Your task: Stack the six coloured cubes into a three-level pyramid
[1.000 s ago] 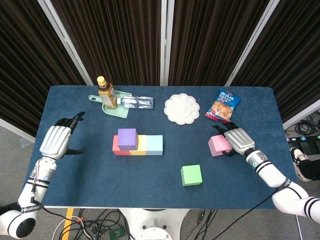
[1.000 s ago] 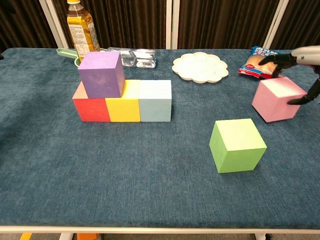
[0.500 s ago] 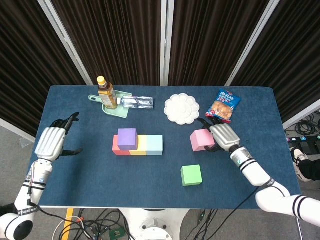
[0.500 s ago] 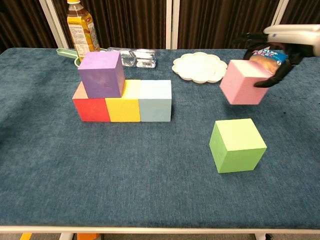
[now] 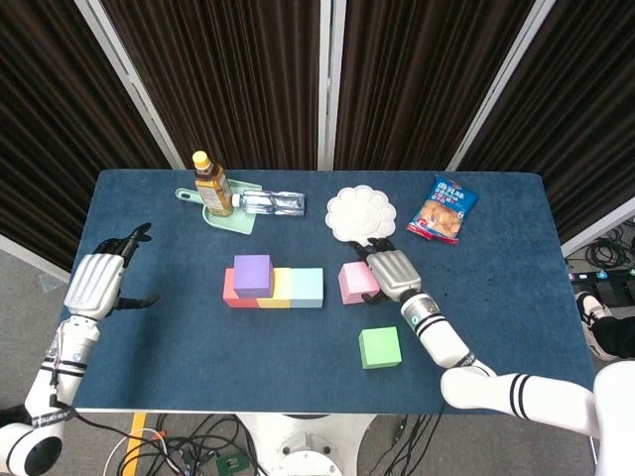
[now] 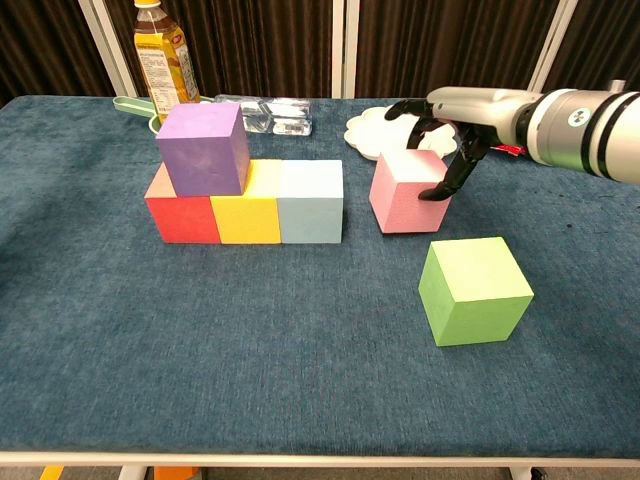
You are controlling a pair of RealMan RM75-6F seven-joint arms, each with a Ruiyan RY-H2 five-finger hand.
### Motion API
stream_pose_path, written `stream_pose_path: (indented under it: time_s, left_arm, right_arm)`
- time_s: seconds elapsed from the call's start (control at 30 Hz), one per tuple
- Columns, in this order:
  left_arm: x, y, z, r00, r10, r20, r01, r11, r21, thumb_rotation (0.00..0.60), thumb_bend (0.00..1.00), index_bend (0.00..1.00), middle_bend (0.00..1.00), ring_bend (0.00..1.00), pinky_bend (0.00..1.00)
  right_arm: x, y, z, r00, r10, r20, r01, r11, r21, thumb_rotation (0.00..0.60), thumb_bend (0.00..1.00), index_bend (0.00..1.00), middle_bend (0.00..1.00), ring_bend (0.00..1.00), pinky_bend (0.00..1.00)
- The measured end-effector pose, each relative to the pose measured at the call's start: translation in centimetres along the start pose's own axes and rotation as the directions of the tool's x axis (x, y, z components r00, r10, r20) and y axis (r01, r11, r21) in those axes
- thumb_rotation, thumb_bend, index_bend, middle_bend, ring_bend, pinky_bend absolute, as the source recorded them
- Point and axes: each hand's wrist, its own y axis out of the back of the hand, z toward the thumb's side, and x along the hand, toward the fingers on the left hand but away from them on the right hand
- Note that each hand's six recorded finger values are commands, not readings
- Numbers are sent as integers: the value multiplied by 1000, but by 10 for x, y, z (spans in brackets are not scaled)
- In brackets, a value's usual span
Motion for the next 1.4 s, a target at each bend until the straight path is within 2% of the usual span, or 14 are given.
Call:
stream_pose_path:
  time_s: [0.1, 0.4, 0.53, 0.67, 0.83, 1.1, 1.3, 1.4]
  left_arm:
    - [-1, 1, -1, 1000, 6, -1, -6, 1000, -4, 600, 52, 73, 195, 252, 220]
    - [-2, 4, 1, 1000, 15, -4, -15, 1000, -7, 600, 53, 73, 195, 236, 220]
    - [-3, 4, -1, 1000, 16, -12, -16, 1000, -6, 600, 53, 73, 195, 235, 219]
    - [-4, 6, -2, 1000, 22, -18, -22, 1000, -8, 600, 53, 73, 195, 235, 218]
    - [-4, 7, -3, 999, 25, -25, -26, 1000, -14, 600, 53, 73, 194, 235, 217]
    - [-5, 8, -7, 999, 29, -34, -30, 999, -24, 600, 53, 73, 195, 235, 217]
    - [-4, 8, -9, 999, 32, -38, -33, 999, -32, 600, 48, 73, 194, 235, 217]
    - [-5, 9, -9, 999, 34, -37, -36, 999, -34, 600, 42, 73, 195, 235, 217]
  right_arm:
    - [2, 2, 1, 1000, 16, -15, -15, 1000, 24, 600, 108, 0, 81, 0, 0]
    - [8, 18, 0, 994, 34, -99, -19, 989, 144, 600, 48, 0, 85, 0, 0]
    - [4, 21, -3, 990, 49, -132, -17, 971, 237, 600, 26, 1, 88, 0, 0]
    - [-1, 17, -8, 988, 75, -135, -28, 946, 322, 600, 24, 25, 88, 0, 0]
    - [-7, 7, -5, 985, 87, -150, -24, 926, 377, 600, 23, 79, 98, 0, 0]
    - [-17, -3, -3, 984, 79, -160, -14, 928, 374, 600, 24, 209, 128, 0, 0]
    - [-21, -4, -4, 986, 43, -158, 12, 944, 329, 600, 91, 353, 177, 0, 0]
    - [-20, -1, -4, 988, 20, -153, 27, 955, 296, 600, 94, 367, 181, 0, 0]
